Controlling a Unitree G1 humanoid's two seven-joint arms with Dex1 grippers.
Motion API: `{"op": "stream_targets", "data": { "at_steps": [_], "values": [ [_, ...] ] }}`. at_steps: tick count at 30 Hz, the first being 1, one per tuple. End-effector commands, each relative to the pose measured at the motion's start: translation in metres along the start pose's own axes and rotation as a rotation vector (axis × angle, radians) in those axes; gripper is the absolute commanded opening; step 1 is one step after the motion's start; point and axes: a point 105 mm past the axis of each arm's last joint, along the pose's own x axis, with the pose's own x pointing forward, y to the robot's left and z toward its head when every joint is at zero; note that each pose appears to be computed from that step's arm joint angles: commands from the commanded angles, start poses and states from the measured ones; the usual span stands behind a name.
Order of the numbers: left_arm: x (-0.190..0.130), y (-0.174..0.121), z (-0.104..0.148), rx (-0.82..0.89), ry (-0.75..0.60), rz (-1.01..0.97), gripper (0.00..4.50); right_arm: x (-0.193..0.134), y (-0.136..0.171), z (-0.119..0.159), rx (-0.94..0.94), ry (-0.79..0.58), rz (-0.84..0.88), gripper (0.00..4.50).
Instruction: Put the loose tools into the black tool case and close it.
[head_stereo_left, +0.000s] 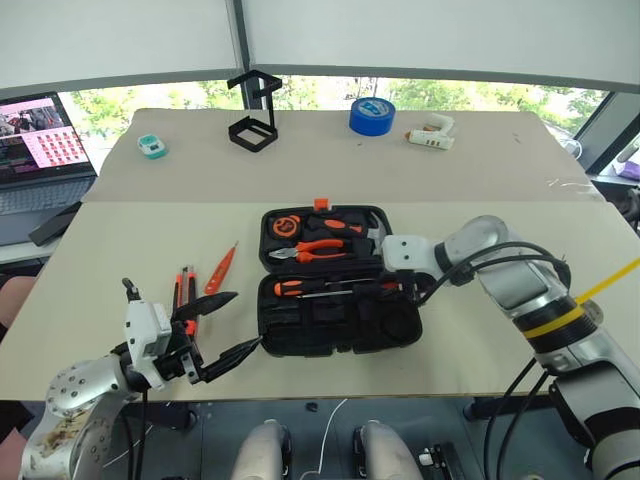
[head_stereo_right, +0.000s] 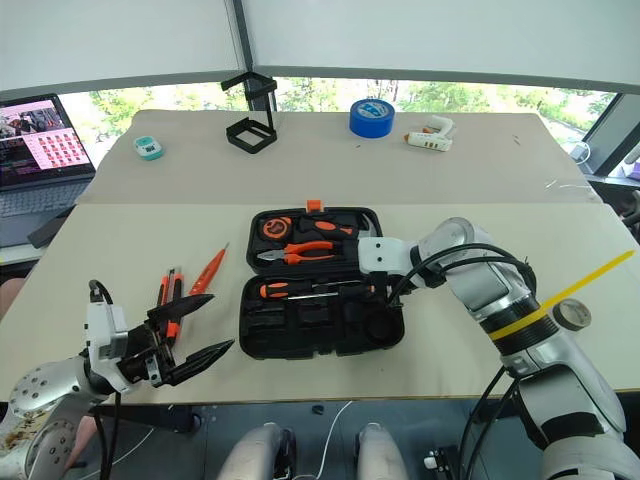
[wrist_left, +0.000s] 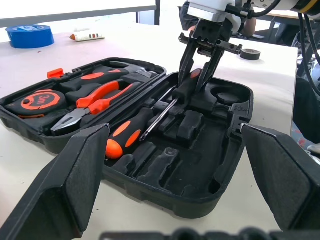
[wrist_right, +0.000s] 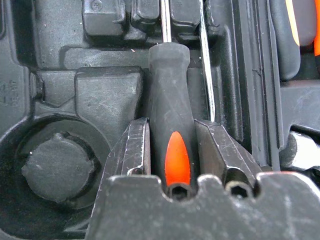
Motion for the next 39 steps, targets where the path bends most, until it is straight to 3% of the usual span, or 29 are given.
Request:
{"op": "stream_targets", "data": {
  "at_steps": [1, 5, 10, 15, 20, 39],
  "values": [
    [0.003, 0.0, 0.008, 0.039, -0.021, -0.016, 4.5, -0.002, -0.002, 0.009, -0.016, -0.039, -0.019, 2.0],
    [0.003, 0.002, 0.008, 0.039, -0.019, -0.011, 4.5, -0.016, 0.002, 0.028, -0.046, -0.167, 0.025, 3.22],
    [0.0, 0.003, 0.007, 0.037, -0.016, -0.002, 4.5, -0.051, -0.01, 0.027, 0.001, -0.291, 0.01, 3.22],
    [0.001, 0.005, 0.007, 0.047, -0.018, 0.009, 4.5, -0.035, -0.001, 0.045, 0.014, -0.546, 0.021, 1.81],
    [0.004, 0.003, 0.005, 0.045, -0.008, 0.0, 4.5, 0.001, 0.003, 0.028, 0.021, -0.455, 0.012, 0.11],
    [-0.008, 0.008, -0.003, 0.063, 0.076, 0.064, 4.5, 0.042, 0.009, 0.008, 0.071, -0.29, 0.093, 0.01]
  ]
}}
